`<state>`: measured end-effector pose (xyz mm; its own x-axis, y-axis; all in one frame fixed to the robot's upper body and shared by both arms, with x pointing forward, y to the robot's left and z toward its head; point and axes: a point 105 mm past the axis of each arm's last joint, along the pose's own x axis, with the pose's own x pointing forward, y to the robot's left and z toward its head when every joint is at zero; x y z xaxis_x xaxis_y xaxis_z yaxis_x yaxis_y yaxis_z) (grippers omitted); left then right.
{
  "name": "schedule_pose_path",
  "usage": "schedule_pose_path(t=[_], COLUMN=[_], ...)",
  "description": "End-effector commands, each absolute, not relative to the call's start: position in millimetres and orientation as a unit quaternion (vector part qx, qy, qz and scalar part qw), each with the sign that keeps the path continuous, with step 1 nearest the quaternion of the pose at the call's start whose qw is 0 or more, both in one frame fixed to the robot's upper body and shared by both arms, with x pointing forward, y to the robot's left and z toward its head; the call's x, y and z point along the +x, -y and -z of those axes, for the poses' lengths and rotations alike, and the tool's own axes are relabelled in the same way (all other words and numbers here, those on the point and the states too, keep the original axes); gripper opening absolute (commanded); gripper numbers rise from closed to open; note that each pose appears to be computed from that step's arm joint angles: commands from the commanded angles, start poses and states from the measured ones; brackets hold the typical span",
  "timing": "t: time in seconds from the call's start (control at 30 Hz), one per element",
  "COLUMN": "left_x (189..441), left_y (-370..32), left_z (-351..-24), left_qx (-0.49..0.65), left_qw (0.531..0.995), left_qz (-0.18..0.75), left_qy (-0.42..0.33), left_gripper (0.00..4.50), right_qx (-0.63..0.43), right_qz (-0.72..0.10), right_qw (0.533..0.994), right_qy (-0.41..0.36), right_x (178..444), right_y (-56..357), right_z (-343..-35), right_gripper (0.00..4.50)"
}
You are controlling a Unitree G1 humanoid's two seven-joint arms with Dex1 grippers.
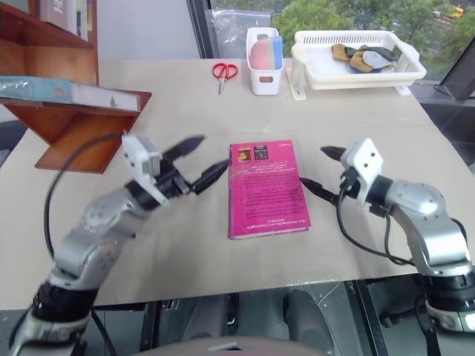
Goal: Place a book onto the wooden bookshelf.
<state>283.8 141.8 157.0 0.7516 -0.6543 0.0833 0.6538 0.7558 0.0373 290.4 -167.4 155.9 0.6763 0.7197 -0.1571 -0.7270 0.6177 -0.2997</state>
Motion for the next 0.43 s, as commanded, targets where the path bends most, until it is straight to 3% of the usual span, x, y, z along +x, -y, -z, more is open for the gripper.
schedule_pose_path(t=[0.03,0.2,0.43], left_x=[276.5,254.5,239.9], left_y=[-178.9,-228.1,-246.5], left_z=[-161.3,-152.9,-142.0], left_qx=[0.038,0.093,0.106], left_qw=[0.956,0.957,0.949], left_qz=[0.288,0.275,0.297], left_qy=[0.044,0.021,-0.028], left_gripper=[4.43,4.43,4.43], right_qx=[-0.2,-0.216,-0.2], right_qz=[-0.362,-0.355,-0.362], right_qw=[0.91,0.909,0.909], right_qy=[0.007,-0.031,-0.047], right_x=[277.7,255.8,242.6], right_y=[188.6,218.4,229.7], right_z=[-174.6,-171.8,-173.4], right_gripper=[4.5,4.5,4.5])
